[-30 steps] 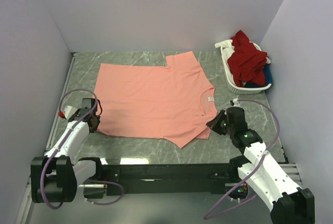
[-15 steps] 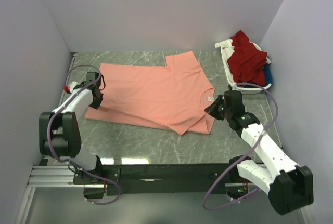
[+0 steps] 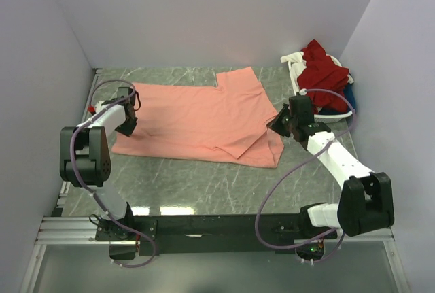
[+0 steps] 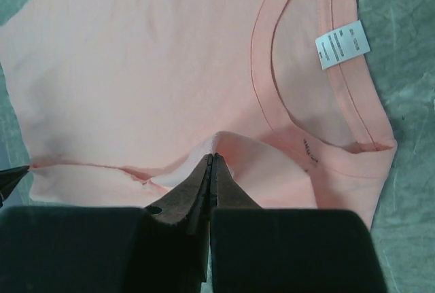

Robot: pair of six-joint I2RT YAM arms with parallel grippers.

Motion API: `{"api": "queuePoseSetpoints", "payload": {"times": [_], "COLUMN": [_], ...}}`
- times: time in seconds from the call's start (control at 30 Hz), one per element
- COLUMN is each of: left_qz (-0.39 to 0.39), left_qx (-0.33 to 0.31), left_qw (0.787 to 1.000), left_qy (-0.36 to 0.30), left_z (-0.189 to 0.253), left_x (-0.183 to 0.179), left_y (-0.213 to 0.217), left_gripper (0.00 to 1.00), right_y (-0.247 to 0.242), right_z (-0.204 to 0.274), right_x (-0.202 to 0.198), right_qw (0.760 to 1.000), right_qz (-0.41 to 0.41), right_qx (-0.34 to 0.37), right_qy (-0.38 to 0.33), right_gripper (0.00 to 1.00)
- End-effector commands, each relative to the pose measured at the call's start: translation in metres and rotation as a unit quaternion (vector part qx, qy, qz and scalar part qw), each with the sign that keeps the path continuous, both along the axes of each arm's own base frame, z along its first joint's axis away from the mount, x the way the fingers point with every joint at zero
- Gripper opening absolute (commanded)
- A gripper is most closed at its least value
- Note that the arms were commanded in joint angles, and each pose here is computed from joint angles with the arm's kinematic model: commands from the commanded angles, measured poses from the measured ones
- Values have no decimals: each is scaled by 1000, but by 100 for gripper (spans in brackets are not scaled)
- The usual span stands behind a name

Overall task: Fold and stack the t-shirts
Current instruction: Fold the tshirt

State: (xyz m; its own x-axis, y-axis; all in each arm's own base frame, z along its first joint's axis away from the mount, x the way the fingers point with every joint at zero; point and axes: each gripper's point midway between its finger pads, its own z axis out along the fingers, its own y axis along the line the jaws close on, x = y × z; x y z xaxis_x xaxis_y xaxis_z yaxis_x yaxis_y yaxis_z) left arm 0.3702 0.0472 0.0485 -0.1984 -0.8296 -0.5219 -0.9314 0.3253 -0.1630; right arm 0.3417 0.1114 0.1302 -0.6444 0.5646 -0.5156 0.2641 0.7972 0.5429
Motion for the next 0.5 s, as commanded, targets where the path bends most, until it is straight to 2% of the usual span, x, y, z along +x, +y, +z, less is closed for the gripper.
{"api": "queuePoseSetpoints", "payload": {"times": [0.0,0.47], "left_qz": [-1,-3], "left_qx": [17,17], "left_qw": [1000,1000], "left_qy": [-9,-16], "left_z": [13,15], "left_x": [10,25], "left_y": [6,5], "left_gripper": [6,8], "right_y": [-4,-17], "right_z": [26,22], "right_x": [24,39], "right_qw": [999,999], "right_qz": [-5,-19], "right_qx": [7,16], "right_qy": [-42,-36], "right_gripper": [0,0]}}
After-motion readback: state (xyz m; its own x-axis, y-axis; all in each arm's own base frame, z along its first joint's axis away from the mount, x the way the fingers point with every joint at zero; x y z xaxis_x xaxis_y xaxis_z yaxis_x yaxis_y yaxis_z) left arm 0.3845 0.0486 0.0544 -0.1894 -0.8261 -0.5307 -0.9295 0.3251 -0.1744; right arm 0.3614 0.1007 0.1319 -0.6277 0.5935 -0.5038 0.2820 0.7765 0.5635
